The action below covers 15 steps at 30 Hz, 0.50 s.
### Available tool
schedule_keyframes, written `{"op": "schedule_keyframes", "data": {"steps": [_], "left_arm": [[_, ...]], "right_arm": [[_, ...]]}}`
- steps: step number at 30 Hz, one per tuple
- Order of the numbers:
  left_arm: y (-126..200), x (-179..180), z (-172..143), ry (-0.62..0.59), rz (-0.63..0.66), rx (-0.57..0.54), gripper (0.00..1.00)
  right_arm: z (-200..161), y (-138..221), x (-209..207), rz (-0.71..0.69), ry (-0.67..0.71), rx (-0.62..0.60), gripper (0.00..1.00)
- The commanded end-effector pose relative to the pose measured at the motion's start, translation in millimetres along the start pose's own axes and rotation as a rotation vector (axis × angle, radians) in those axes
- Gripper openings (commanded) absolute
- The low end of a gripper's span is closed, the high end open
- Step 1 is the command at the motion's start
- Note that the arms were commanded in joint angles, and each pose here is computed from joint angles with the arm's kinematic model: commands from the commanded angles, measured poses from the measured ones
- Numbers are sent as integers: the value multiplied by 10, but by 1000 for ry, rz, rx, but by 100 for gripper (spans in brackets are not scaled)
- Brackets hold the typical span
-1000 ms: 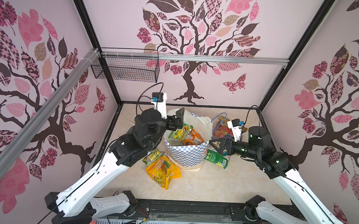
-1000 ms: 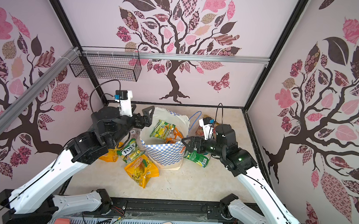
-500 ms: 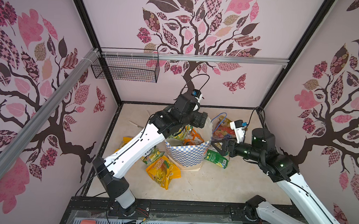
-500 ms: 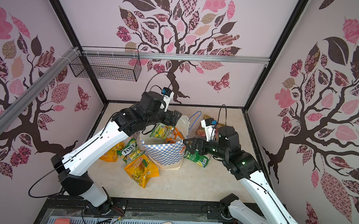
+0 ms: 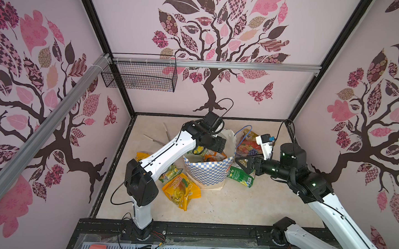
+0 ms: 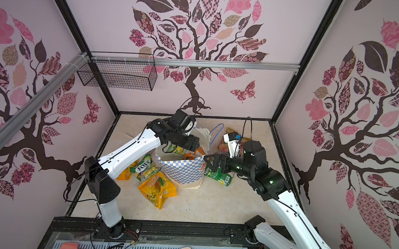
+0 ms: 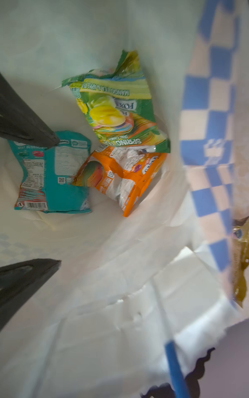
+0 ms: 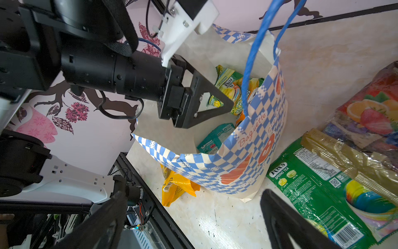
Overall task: Take the snacks out of the paper bag
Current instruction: Move the paper bag to the center of the table.
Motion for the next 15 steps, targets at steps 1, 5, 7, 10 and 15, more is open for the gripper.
{"op": "schedule_keyframes", "data": {"steps": [1,5,7,10,15], "left_arm": [[-219,19,-246,-14,-6,111,83],[-386,81,-382,-36,28,174,84],[-450,136,-415,-53,62,196,84],[-549,175,-487,-79,84,247,85],[-700,214,-605,-117,97,312,85]], "right_arm": [[-15,-4,-9,-6,5,3,100],[-13,-10,-7,-4,3,6,100],[-11,-12,-5,-4,2,5,100],[-8,-4,-1,-4,0,2,100],[-7,-2,-4,-5,-1,0,100]]}}
Point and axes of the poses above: each gripper's point midway between its finger pads, its own y axis back along the fingers, its own x axis along the line the jaws close on, z = x × y, the point moved 4 cm from there along y, back along the fingers, and after that the axes turned 5 degrees about -y, right-handed, at the moved point
